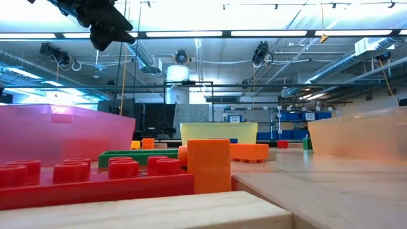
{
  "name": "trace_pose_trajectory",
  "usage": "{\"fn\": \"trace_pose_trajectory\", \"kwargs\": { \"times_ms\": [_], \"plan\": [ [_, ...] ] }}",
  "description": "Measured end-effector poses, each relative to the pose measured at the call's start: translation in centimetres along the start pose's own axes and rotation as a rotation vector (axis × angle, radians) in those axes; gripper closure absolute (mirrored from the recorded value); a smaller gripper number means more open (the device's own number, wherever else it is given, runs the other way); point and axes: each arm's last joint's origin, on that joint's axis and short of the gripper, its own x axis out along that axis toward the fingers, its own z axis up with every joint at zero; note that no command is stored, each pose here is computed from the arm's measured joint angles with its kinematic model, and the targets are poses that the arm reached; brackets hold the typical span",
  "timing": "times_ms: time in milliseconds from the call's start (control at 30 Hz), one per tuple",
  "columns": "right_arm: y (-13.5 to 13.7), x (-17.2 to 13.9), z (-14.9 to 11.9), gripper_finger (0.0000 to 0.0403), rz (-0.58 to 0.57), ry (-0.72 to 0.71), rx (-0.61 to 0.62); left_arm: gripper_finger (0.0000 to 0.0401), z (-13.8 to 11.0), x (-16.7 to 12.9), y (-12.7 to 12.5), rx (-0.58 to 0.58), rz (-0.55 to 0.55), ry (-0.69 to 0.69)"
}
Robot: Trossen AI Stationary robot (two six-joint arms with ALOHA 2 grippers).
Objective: Sort blocks by size
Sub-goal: Put the wooden block into the yellow bin
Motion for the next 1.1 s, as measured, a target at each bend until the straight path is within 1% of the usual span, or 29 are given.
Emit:
{"fn": "trace_pose_trajectory", "kwargs": {
  "times_ms": [100,233,400,500,567,700,867,1000,1100],
  "plan": [
    [0.1,0.0,0.0,0.0234,0.009,-0.001,-0.021,0.0224,0.1,0.0,0.0,0.000,-0.002,-0.007],
    [0.4,-0.1,0.2,0.0279,0.024,-0.001,-0.016,0.0224,0.2,0.0,-0.1,-0.001,-0.006,-0.019],
    [1.1,-0.6,1.0,0.0280,0.045,0.007,0.011,0.0224,0.2,0.0,-0.1,0.000,-0.005,-0.018],
    [1.9,-1.4,1.8,0.0280,0.079,-0.013,0.030,0.0224,0.2,0.0,-0.1,0.000,-0.005,-0.018],
    [2.3,-1.9,2.3,0.0280,0.086,-0.054,0.044,0.0224,0.2,0.0,0.0,0.000,-0.002,-0.019],
    [3.4,-3.5,3.7,0.0280,0.138,-0.164,0.080,0.0224,0.2,0.0,0.0,0.000,-0.001,-0.019],
    [4.5,-5.7,6.1,0.0280,0.188,-0.327,0.112,0.0224,0.2,0.0,0.0,0.028,0.000,-0.019],
    [5.2,-7.8,8.7,0.0280,0.214,-0.451,0.110,0.0224,0.2,0.0,0.0,0.056,0.000,-0.019],
    [5.3,-9.6,11.3,0.0280,0.212,-0.556,0.137,0.0224,0.2,0.0,0.0,0.058,0.002,-0.019]
  ]
}}
